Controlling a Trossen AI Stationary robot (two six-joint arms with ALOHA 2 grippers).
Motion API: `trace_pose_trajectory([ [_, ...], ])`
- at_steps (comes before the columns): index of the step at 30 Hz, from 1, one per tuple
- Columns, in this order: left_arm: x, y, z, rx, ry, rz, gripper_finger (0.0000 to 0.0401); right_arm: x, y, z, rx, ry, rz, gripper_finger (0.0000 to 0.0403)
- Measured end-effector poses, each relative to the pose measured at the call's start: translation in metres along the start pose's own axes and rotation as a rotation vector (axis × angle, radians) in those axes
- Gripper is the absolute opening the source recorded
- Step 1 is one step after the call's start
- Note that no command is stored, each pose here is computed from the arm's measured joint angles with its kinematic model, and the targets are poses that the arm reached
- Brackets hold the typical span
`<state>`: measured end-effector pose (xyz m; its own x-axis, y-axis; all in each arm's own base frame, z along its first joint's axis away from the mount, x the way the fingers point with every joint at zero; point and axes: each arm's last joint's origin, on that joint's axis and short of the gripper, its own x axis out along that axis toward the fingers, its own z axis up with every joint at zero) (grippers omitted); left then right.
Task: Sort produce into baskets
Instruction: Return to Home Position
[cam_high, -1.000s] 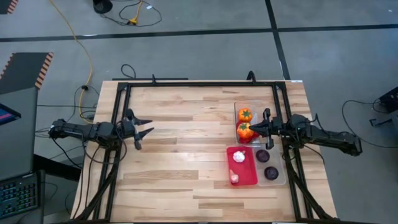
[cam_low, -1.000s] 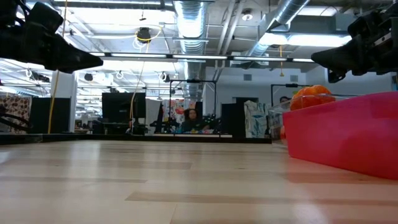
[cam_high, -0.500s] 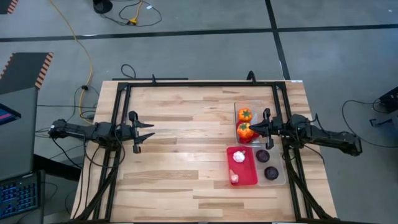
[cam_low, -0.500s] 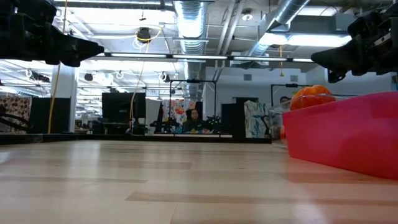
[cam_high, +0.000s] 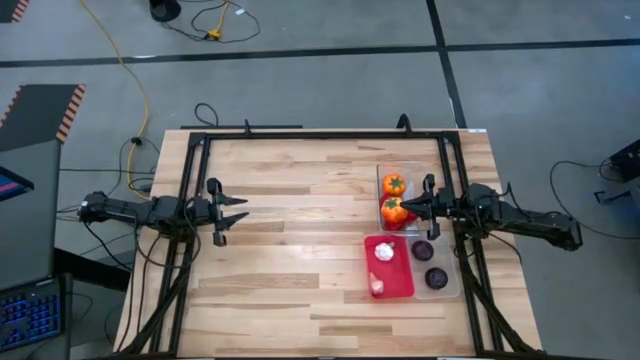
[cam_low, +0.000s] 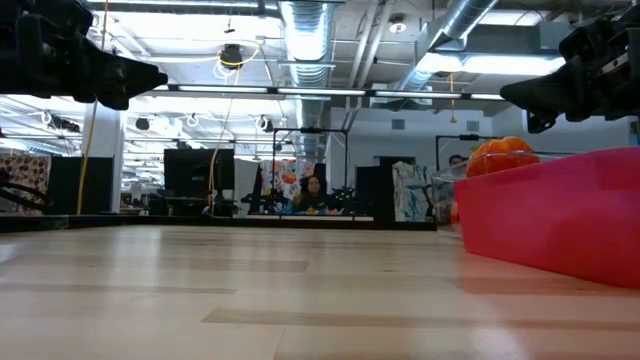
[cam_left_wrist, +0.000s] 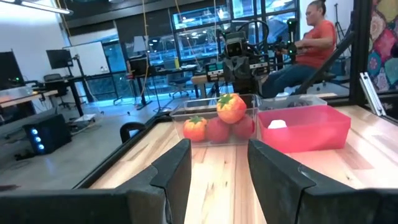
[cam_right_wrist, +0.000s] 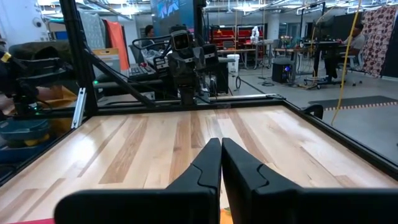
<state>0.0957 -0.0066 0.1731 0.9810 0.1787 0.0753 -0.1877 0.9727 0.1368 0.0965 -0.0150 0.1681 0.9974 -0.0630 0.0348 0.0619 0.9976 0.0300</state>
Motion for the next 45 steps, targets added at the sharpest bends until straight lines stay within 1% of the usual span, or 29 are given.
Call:
trace_pose_trajectory([
  [18,0.0,0.0,-0.0002,0.015,0.0,0.0,0.0145,0.0,0.0,0.0,0.0,0.0,0.001,0.0043],
  [45,0.0001,-0.0001,-0.0003,0.006,0.001,0.001,0.0145,0.0,0.0,0.0001,0.0,-0.001,0.001,0.0043],
])
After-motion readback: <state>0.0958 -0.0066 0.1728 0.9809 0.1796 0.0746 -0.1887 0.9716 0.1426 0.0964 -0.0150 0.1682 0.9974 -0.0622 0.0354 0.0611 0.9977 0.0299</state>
